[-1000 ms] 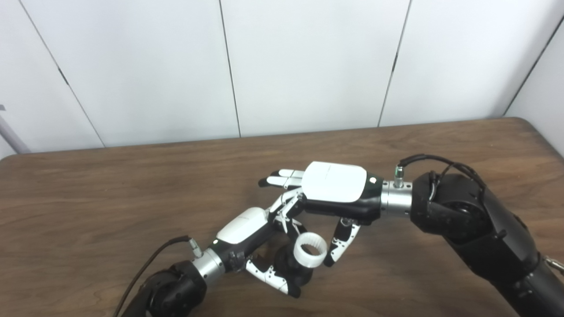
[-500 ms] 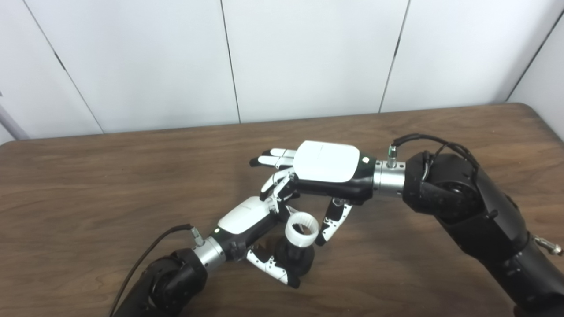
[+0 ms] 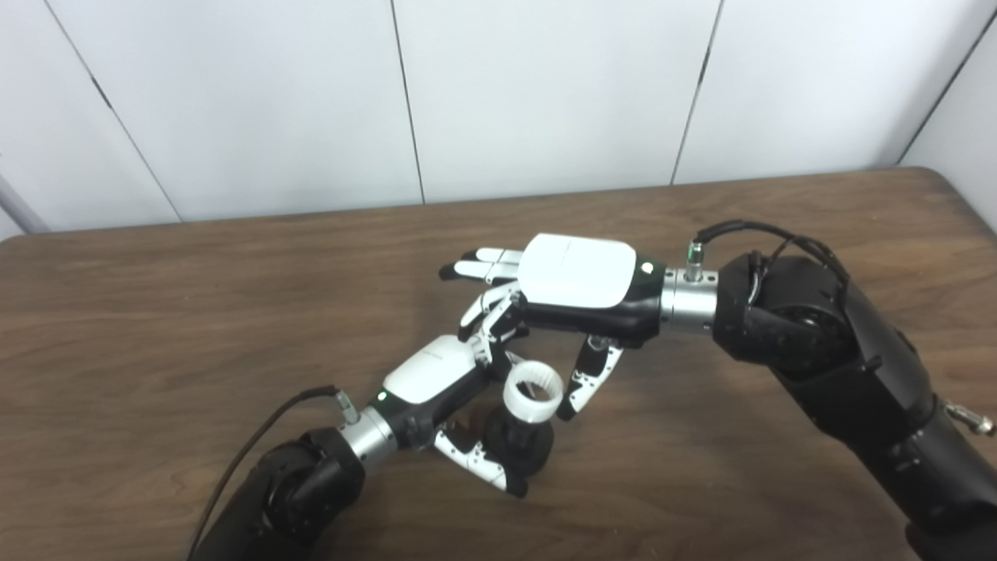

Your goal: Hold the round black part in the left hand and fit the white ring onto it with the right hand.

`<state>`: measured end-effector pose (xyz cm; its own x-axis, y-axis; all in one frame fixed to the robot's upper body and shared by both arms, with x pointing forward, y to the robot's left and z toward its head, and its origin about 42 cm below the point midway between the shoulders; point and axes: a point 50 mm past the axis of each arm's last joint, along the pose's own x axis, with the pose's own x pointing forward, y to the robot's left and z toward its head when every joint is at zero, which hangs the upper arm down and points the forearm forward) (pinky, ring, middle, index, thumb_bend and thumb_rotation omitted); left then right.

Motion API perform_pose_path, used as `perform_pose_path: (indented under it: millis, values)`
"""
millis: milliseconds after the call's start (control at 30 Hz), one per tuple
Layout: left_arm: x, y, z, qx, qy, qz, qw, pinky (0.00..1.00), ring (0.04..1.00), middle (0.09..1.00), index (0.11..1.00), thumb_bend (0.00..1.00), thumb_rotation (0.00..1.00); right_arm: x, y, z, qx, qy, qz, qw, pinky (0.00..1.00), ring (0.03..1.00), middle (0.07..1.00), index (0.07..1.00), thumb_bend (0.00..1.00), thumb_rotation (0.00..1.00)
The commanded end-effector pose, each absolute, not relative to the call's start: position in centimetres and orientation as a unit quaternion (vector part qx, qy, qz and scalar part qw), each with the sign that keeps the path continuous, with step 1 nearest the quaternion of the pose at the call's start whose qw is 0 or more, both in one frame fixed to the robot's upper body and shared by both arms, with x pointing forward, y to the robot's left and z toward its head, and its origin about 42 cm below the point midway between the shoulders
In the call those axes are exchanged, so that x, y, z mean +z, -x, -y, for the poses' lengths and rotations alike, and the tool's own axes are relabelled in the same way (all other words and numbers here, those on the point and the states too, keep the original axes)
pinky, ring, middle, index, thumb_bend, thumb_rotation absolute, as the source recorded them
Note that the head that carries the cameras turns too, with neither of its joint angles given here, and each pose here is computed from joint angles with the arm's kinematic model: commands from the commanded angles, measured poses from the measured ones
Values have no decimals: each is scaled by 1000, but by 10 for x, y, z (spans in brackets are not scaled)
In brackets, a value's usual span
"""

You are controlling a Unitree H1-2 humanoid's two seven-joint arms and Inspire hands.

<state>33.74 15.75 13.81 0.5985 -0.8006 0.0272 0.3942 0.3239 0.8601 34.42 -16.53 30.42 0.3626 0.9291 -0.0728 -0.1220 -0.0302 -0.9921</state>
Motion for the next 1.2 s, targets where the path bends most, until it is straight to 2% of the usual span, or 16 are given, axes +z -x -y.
perform_pose_path:
  millis: [0, 700, 1167]
  values:
    - [150, -345, -162, -372, -440, 253, 777, 1000, 1000, 765, 480, 524, 61, 322, -342, 166, 425, 567, 382, 593, 1000, 1000, 763, 480, 525, 140]
    - [158, -341, -159, -370, -442, 253, 777, 1000, 994, 763, 480, 524, 61, 309, -336, 165, 435, 549, 373, 608, 1000, 1000, 772, 481, 525, 139]
    - [160, -338, -157, -374, -442, 251, 776, 1000, 977, 773, 481, 524, 62, 304, -347, 160, 425, 556, 376, 608, 1000, 1000, 765, 481, 525, 139]
